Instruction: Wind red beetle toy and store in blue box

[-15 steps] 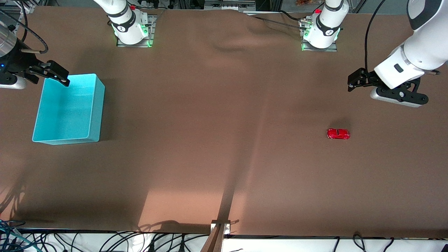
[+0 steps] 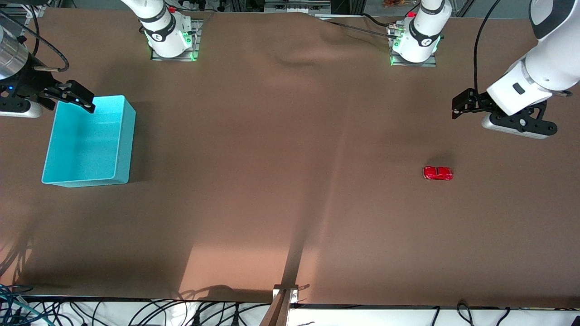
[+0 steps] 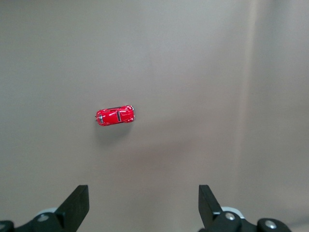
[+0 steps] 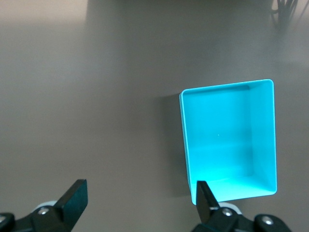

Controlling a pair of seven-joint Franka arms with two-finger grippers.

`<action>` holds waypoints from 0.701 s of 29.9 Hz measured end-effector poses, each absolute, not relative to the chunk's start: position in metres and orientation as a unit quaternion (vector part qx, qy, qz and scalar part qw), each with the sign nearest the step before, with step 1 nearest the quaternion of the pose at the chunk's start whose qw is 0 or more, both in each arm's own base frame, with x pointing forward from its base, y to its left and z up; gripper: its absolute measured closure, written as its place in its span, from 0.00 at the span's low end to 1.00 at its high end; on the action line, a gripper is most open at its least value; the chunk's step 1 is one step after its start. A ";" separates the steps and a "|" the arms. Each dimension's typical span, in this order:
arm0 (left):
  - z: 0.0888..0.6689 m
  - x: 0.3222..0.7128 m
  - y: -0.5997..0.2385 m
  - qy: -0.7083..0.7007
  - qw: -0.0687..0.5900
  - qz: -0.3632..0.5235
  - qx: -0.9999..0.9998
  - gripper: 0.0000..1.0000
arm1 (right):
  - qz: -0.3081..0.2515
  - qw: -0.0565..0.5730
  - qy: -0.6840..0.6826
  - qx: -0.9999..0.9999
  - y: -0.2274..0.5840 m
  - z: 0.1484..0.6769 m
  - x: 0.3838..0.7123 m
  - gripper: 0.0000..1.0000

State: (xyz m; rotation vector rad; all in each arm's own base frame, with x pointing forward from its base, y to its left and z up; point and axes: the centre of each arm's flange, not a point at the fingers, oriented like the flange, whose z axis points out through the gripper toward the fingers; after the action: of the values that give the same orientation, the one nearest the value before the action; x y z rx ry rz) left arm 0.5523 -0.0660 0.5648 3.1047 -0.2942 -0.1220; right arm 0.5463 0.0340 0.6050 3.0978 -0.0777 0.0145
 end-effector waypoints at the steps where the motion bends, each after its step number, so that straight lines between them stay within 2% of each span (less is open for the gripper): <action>1: 0.565 0.552 -0.066 -0.094 0.010 -0.040 0.995 0.00 | 0.005 0.021 -0.025 0.999 0.034 0.605 0.546 0.00; 21: 0.564 0.552 -0.063 -0.107 0.011 -0.043 0.993 0.00 | 0.007 0.028 -0.027 0.999 0.031 0.613 0.543 0.00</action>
State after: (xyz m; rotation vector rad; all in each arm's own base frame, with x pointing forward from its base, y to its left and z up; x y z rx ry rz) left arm 0.5522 -0.0634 0.5636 3.0989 -0.3337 -0.1331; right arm 0.5428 0.0310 0.6128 3.0850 -0.0819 0.0214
